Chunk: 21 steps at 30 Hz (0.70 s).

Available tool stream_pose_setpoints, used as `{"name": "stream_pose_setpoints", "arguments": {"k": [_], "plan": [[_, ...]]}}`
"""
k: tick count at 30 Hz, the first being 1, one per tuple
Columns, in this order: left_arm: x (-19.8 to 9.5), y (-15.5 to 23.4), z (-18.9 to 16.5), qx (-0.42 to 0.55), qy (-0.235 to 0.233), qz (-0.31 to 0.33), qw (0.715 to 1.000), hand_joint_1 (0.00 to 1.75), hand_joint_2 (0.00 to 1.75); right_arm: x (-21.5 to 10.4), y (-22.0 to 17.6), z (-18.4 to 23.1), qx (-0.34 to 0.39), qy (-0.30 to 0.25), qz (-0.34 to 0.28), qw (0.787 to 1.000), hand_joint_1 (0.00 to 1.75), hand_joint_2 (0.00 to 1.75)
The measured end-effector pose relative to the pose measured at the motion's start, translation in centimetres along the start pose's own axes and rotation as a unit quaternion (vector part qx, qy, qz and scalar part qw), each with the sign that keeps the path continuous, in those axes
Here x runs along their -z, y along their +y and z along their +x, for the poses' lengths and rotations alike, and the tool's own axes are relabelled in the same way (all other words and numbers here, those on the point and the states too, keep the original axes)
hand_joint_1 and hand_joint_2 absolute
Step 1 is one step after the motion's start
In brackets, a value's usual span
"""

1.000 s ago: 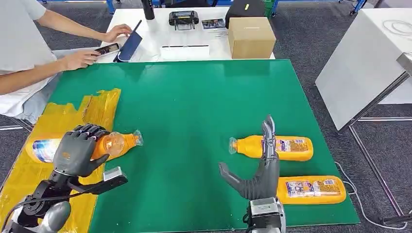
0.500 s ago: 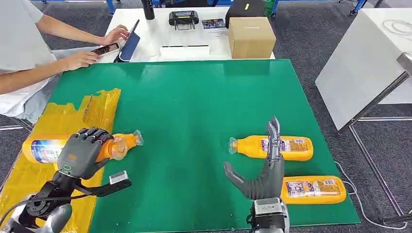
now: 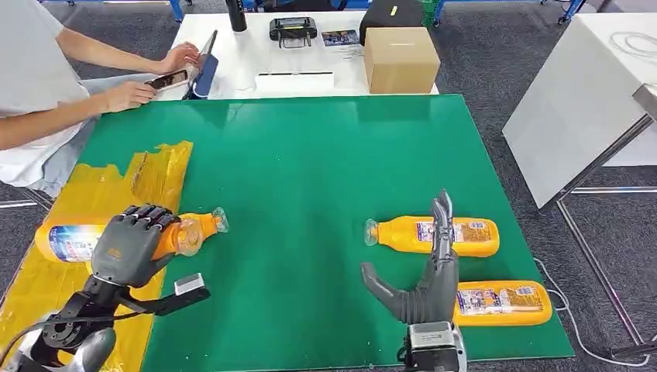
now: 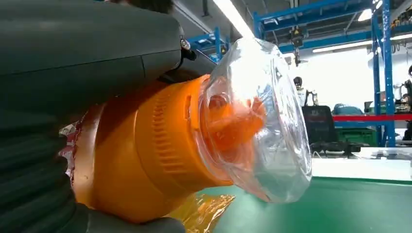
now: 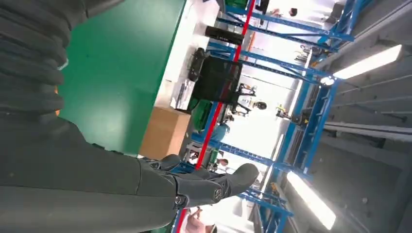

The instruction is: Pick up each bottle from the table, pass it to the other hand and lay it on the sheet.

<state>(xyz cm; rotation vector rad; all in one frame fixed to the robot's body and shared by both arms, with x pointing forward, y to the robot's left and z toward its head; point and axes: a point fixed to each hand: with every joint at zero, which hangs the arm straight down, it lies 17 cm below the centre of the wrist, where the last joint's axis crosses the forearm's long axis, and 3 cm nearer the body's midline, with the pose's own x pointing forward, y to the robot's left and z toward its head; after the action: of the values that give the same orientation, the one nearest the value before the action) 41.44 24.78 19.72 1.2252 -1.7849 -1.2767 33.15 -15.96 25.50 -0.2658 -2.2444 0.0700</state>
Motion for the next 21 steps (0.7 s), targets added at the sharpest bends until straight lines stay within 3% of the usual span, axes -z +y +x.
{"name": "stream_pose_setpoints", "arguments": {"k": [21], "plan": [[0.19, -0.05, 0.31, -0.019, 0.009, 0.002, 1.0, 1.75, 1.75, 0.07, -0.44, 0.09, -0.006, -0.002, -0.004, 1.0, 0.0, 1.75]]}}
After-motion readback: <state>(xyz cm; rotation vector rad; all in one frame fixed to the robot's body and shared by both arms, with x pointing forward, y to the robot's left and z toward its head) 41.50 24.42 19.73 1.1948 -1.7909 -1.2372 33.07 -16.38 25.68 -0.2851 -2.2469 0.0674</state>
